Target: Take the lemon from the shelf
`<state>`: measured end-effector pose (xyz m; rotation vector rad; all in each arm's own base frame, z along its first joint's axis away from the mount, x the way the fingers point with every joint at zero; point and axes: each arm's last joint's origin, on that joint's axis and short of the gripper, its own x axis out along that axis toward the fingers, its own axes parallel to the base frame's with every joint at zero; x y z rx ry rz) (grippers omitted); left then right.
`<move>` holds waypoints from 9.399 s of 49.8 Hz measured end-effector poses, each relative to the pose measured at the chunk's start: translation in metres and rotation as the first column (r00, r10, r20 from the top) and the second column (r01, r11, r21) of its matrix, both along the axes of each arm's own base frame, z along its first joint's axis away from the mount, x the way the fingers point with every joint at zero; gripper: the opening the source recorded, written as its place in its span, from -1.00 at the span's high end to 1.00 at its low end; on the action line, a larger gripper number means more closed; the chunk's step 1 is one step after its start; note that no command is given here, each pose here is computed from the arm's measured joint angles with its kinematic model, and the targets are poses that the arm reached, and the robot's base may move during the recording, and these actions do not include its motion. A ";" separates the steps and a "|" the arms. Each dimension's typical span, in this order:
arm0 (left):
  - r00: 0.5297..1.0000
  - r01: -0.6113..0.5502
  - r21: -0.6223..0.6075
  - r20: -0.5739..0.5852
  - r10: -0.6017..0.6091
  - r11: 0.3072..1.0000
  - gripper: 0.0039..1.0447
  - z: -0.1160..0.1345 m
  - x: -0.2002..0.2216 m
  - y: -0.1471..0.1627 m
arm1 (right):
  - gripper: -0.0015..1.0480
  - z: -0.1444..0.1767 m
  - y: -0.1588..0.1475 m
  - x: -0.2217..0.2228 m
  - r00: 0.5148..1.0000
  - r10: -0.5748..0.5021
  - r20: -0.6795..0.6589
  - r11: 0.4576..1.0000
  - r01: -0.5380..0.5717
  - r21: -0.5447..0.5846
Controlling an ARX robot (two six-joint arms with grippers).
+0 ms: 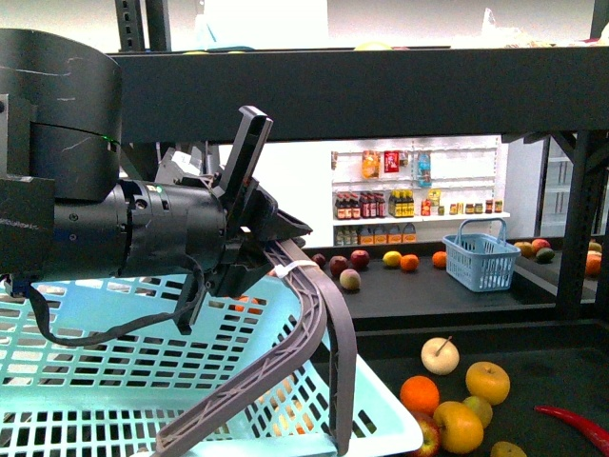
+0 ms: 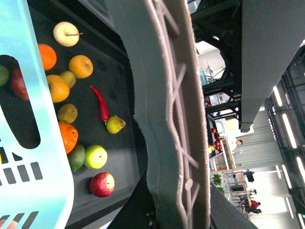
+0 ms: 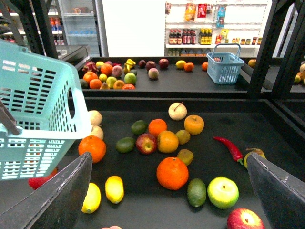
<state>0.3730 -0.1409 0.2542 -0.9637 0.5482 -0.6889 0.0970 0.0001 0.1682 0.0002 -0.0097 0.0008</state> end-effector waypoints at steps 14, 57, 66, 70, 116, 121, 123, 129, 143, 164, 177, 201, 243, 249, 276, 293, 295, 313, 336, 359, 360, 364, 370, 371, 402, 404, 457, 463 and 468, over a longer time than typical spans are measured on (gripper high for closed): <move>1.000 0.002 -0.012 0.024 -0.002 1.000 0.82 0.002 0.000 -0.001 | -0.86 -0.003 0.000 0.000 0.987 -0.117 -0.114 0.991 0.109 -0.072; 1.000 0.006 -0.014 0.021 -0.006 1.000 0.83 0.002 0.000 -0.002 | -0.86 -0.100 -0.034 0.213 0.712 0.231 -0.663 0.959 -0.283 0.031; 1.000 0.005 -0.014 0.022 -0.005 1.000 0.83 0.002 0.000 -0.002 | -0.86 -0.154 0.005 0.263 0.649 0.243 -0.721 0.932 -0.363 -0.013; 1.000 0.005 -0.015 0.021 -0.005 1.000 0.83 0.002 0.000 -0.002 | -0.86 -0.171 0.026 0.280 0.629 0.257 -0.734 0.920 -0.391 -0.012; 1.000 0.005 -0.015 0.021 -0.005 1.000 0.83 0.002 0.000 -0.002 | -0.86 -0.258 0.095 0.369 0.649 0.214 -0.730 0.942 -0.335 -0.021; 1.000 0.005 -0.015 0.021 -0.005 1.000 0.83 0.002 0.000 -0.002 | -0.86 -0.262 0.097 0.374 0.656 0.204 -0.727 0.945 -0.326 -0.030; 1.000 0.005 -0.015 0.021 -0.005 1.000 0.83 0.002 0.000 -0.002 | -0.86 -0.263 0.098 0.376 0.660 0.202 -0.723 0.946 -0.322 -0.030; 1.000 0.004 -0.015 0.022 -0.004 1.000 0.83 0.002 0.000 -0.002 | -0.86 -0.267 0.101 0.384 0.674 0.189 -0.715 0.948 -0.315 -0.046; 1.000 0.005 -0.015 0.021 -0.005 1.000 0.83 0.002 0.000 -0.002 | -0.75 -0.271 0.107 0.390 0.679 0.191 -0.709 0.945 -0.322 -0.054; 1.000 0.005 -0.015 0.022 -0.005 1.000 0.83 0.002 0.000 -0.002 | 0.03 -0.273 0.105 0.389 0.658 0.193 -0.728 0.944 -0.326 -0.045; 1.000 0.005 -0.014 0.021 -0.004 1.000 0.83 0.002 0.000 -0.002 | 0.05 -0.265 0.094 0.383 0.680 0.151 -0.717 0.965 -0.258 -0.041; 1.000 0.005 -0.014 0.021 -0.005 1.000 0.83 0.002 0.000 -0.002 | 0.06 -0.064 -0.001 0.338 0.928 0.069 -0.366 0.997 -0.050 0.062; 1.000 0.005 -0.015 0.021 -0.004 1.000 0.83 0.002 0.000 -0.002 | 0.06 -0.008 0.094 0.281 0.806 0.554 -0.210 0.776 -0.409 0.481; 1.000 0.004 -0.013 0.022 -0.004 1.000 0.83 0.002 0.000 -0.002 | 0.06 -0.027 0.104 0.282 0.788 0.566 -0.241 0.766 -0.395 0.507; 1.000 0.000 -0.010 0.026 0.001 1.000 0.83 0.002 0.000 -0.002 | 0.06 -0.042 0.115 0.299 0.810 0.529 -0.252 0.781 -0.349 0.519; 1.000 -0.002 -0.011 0.024 0.002 1.000 0.83 0.002 0.000 -0.002 | -0.88 -0.039 0.116 0.299 0.800 0.562 -0.209 0.747 -0.384 0.542; 1.000 -0.002 -0.010 0.025 0.003 1.000 0.83 0.002 0.000 -0.002 | -0.86 -0.039 0.113 0.300 0.806 0.554 -0.206 0.747 -0.372 0.551; 1.000 0.002 -0.012 0.023 -0.002 1.000 0.83 0.002 0.000 -0.002 | -0.86 -0.056 0.025 0.335 0.952 0.066 -0.299 0.869 0.092 0.487; 1.000 0.003 -0.015 0.020 -0.003 1.000 0.83 0.002 0.000 -0.003 | -0.86 -0.202 0.055 0.334 0.752 0.079 -0.654 0.994 -0.106 -0.002; 1.000 0.006 -0.015 0.021 -0.006 1.000 0.83 0.002 0.000 -0.003 | -0.86 -0.230 0.119 0.340 0.704 0.285 -0.650 0.934 -0.356 0.024; 1.000 0.007 -0.015 0.021 -0.006 1.000 0.83 0.002 0.000 -0.003 | -0.86 -0.232 0.121 0.341 0.704 0.288 -0.650 0.933 -0.360 0.023; 1.000 0.006 -0.015 0.021 -0.006 1.000 0.83 0.002 0.000 -0.003 | -0.86 -0.237 0.126 0.344 0.702 0.297 -0.647 0.928 -0.371 0.024; 1.000 0.003 -0.014 0.021 -0.003 1.000 0.83 0.002 0.000 -0.003 | -0.86 -0.241 0.136 0.352 0.706 0.318 -0.633 0.917 -0.400 0.015; 1.000 0.004 -0.014 0.021 -0.004 1.000 0.83 0.002 0.000 -0.003 | -0.86 -0.242 0.138 0.353 0.706 0.320 -0.632 0.915 -0.403 0.013; 1.000 0.005 -0.015 0.021 -0.005 1.000 0.83 0.002 0.000 -0.003 | -0.86 -0.263 0.161 0.350 0.621 0.356 -0.698 0.887 -0.459 0.045; 1.000 0.005 -0.015 0.021 -0.005 1.000 0.83 0.002 0.000 -0.003 | -0.86 -0.264 0.161 0.349 0.619 0.356 -0.700 0.887 -0.460 0.045; 1.000 0.004 -0.014 0.021 -0.003 1.000 0.83 0.002 0.000 -0.003 | -0.23 -0.225 0.090 0.368 0.753 0.034 -0.657 0.980 -0.153 -0.125; 1.000 0.004 -0.014 0.021 -0.004 1.000 0.83 0.002 0.000 -0.003 | -0.23 -0.196 0.054 0.375 0.802 -0.083 -0.591 0.990 -0.004 -0.144; 1.000 0.003 -0.014 0.021 -0.003 1.000 0.83 0.002 0.000 -0.003 | -0.23 -0.175 0.037 0.375 0.829 -0.118 -0.547 0.991 0.063 -0.118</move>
